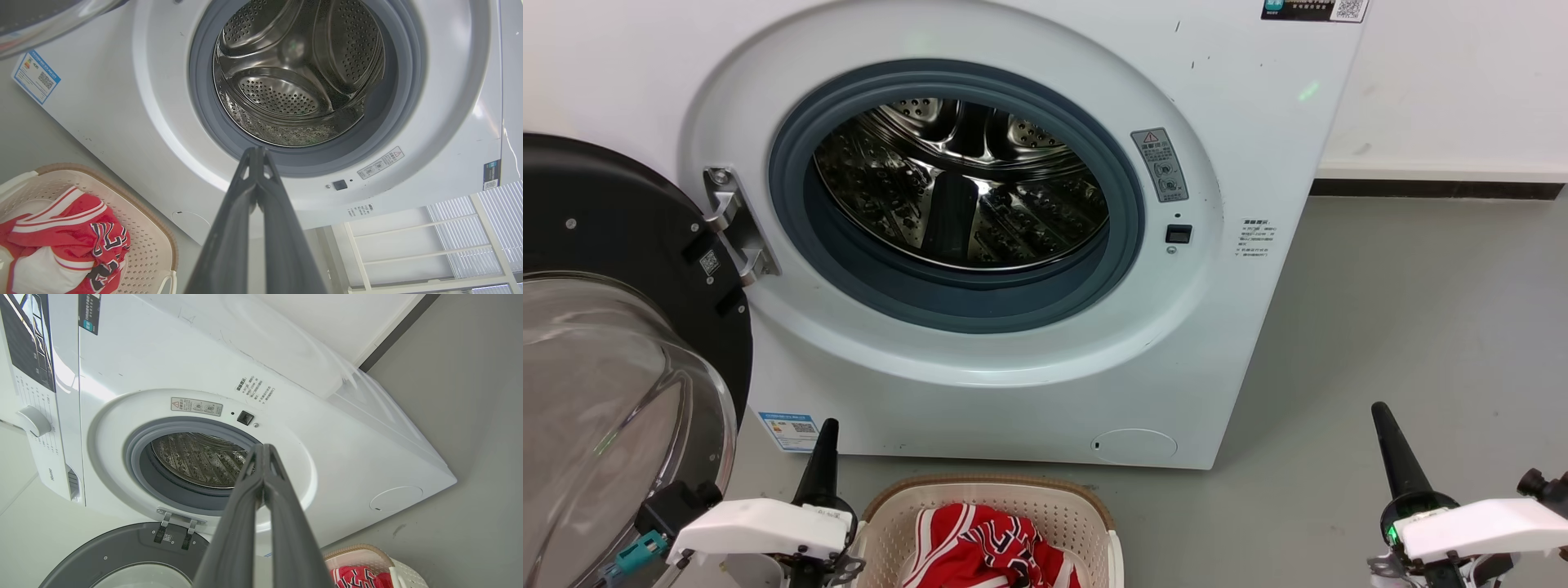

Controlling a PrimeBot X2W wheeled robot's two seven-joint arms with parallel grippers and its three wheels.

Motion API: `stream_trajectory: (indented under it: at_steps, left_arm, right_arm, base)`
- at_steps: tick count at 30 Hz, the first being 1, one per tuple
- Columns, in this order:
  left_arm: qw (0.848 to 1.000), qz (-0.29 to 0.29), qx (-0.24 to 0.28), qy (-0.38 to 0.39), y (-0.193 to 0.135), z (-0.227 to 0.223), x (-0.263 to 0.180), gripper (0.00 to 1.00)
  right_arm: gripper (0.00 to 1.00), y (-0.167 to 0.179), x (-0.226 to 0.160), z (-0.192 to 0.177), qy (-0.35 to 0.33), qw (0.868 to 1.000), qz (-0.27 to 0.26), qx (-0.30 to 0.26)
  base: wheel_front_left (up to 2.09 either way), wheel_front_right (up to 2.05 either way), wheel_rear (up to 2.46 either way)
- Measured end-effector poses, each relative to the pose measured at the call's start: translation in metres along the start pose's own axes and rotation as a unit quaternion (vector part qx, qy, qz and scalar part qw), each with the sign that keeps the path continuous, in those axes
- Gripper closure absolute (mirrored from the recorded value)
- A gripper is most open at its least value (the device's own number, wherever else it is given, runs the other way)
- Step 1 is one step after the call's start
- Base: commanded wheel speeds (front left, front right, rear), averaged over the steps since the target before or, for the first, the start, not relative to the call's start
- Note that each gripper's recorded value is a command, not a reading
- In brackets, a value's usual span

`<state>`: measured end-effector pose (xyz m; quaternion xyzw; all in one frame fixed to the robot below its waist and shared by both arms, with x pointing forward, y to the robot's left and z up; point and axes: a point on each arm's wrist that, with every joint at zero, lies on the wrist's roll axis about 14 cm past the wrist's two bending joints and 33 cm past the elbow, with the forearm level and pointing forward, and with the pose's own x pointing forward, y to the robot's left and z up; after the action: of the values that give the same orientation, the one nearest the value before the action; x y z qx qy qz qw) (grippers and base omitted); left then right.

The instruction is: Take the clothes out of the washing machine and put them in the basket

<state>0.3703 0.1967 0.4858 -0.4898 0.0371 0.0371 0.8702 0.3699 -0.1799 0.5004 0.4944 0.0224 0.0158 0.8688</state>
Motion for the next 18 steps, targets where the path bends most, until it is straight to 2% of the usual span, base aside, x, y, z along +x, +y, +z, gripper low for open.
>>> stream_trajectory:
  at_steps: [18]
  left_arm:
    - [0.995,-0.009,-0.095,0.003,-0.0029,0.0026,0.0044,1.0]
  right_arm:
    - [1.0,-0.0011,0.0069,0.0068,-0.008,0.996,-0.001,0.092]
  base:
    - [0.0,0.0,0.0]
